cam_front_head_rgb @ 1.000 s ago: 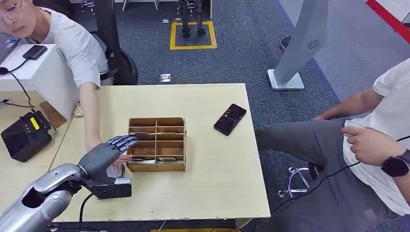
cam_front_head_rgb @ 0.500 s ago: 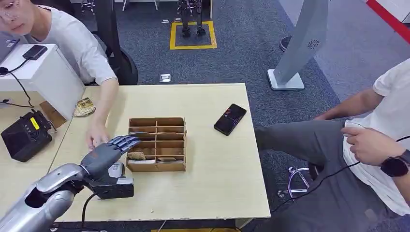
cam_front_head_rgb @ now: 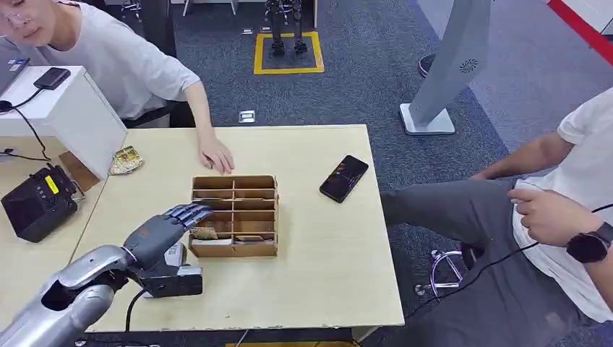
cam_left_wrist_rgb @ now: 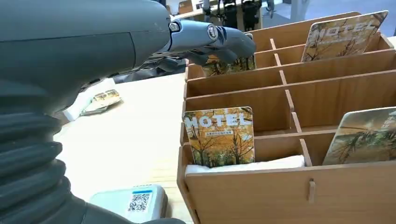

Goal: Pass the card to the sensor for recognition and then transmit it.

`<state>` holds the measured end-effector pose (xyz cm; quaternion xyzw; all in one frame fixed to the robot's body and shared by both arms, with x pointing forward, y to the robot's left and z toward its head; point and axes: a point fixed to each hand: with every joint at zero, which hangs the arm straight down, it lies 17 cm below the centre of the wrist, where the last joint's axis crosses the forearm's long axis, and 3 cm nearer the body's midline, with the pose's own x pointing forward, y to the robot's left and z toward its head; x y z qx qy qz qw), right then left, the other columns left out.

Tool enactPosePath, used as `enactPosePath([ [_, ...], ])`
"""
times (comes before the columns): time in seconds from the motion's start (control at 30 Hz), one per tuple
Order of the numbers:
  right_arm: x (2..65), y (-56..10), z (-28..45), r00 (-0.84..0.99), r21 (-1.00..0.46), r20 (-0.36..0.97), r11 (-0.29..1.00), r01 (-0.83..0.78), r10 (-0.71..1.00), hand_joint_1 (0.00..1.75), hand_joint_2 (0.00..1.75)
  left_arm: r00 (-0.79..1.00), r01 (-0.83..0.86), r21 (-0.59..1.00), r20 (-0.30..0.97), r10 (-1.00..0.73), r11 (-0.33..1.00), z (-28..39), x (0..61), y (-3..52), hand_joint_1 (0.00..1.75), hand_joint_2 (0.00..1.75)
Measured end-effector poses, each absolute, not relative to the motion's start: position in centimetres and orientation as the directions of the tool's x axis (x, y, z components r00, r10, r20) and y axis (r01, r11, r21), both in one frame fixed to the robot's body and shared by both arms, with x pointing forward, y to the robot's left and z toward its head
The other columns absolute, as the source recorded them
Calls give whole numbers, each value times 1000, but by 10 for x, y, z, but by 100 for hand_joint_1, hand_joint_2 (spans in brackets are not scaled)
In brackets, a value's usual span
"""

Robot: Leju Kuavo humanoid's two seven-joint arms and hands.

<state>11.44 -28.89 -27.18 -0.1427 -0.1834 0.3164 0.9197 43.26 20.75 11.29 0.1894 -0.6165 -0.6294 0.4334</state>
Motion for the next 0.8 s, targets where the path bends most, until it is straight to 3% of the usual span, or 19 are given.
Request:
enactPosePath([
  [0.8, 115, -289, -272, 731, -379, 248, 758, -531, 636, 0, 175, -530, 291, 944, 294, -796, 155, 109, 438, 200, 0, 175],
])
